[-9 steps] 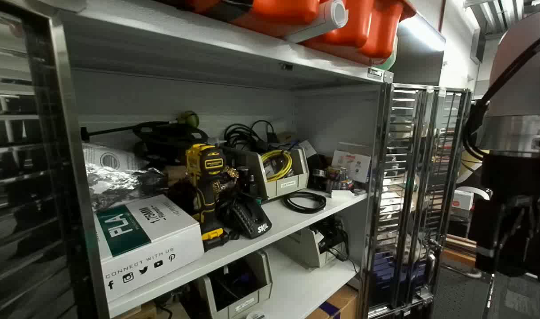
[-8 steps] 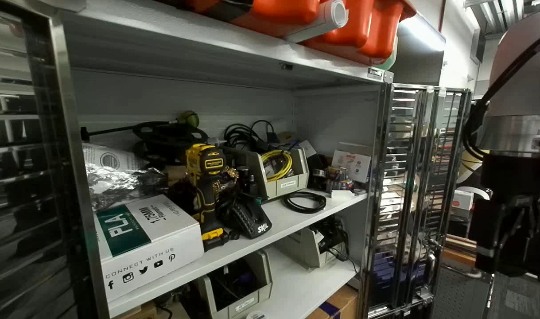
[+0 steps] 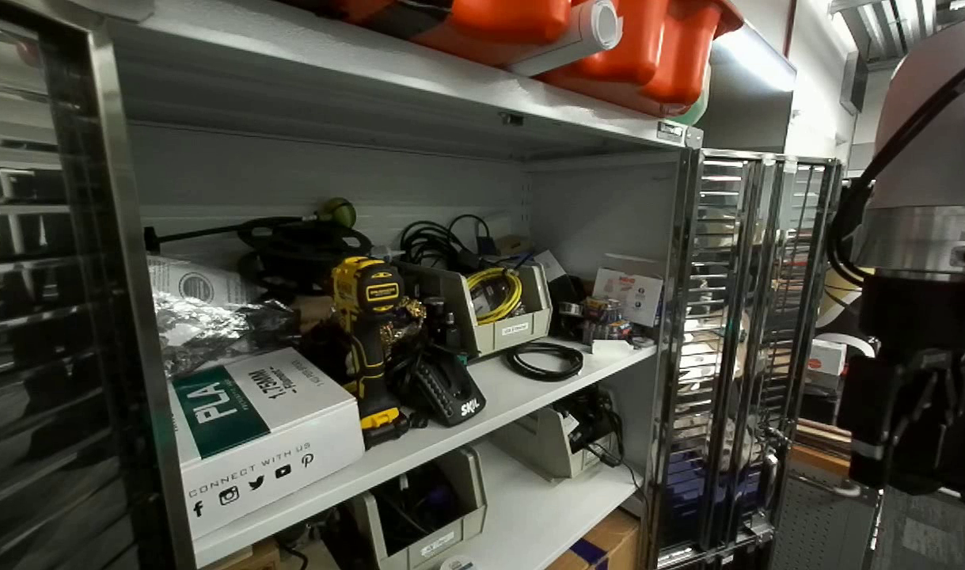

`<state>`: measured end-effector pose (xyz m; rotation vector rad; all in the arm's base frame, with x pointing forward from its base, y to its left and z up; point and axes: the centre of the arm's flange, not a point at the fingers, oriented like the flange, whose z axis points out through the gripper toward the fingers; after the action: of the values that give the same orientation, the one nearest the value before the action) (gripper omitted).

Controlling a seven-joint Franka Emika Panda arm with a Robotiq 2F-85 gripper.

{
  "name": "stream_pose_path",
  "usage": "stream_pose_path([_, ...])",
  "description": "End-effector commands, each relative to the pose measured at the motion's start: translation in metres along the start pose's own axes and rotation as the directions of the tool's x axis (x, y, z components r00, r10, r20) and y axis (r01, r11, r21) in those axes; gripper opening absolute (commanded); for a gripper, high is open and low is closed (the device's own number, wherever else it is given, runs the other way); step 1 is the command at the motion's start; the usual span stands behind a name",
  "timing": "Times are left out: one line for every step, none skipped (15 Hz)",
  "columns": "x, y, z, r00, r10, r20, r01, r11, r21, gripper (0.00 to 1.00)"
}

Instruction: Pick up the black cable and put it in the cable box.

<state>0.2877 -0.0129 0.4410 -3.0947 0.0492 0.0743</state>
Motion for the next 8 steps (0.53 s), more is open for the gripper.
stream_pose_path([0.014, 0.004, 0.0, 0.999, 0.011, -0.038, -0.011, 1.0, -0.013, 1.0])
stream_pose_path([0.025, 0.006, 0.001, 0.999, 0.005, -0.043, -0.005, 1.0, -0.009, 1.0])
stream_pose_path([0.038, 0.01, 0.004, 0.999, -0.001, -0.042, 0.001, 1.0, 0.003, 1.0])
stream_pose_path([0.049, 0.013, 0.007, 0.999, 0.007, -0.053, -0.006, 1.0, 0.011, 1.0])
stream_pose_path([0.064, 0.017, 0.01, 0.997, 0.017, -0.07, -0.016, 1.0, 0.011, 1.0])
stream_pose_path([0.08, 0.022, 0.012, 0.996, 0.032, -0.082, -0.032, 0.999, 0.011, 1.0])
stream_pose_path([0.097, 0.026, 0.014, 0.995, 0.044, -0.094, -0.042, 0.999, 0.021, 1.0])
stream_pose_path([0.117, 0.032, 0.015, 0.993, 0.055, -0.106, -0.053, 0.998, 0.021, 1.0])
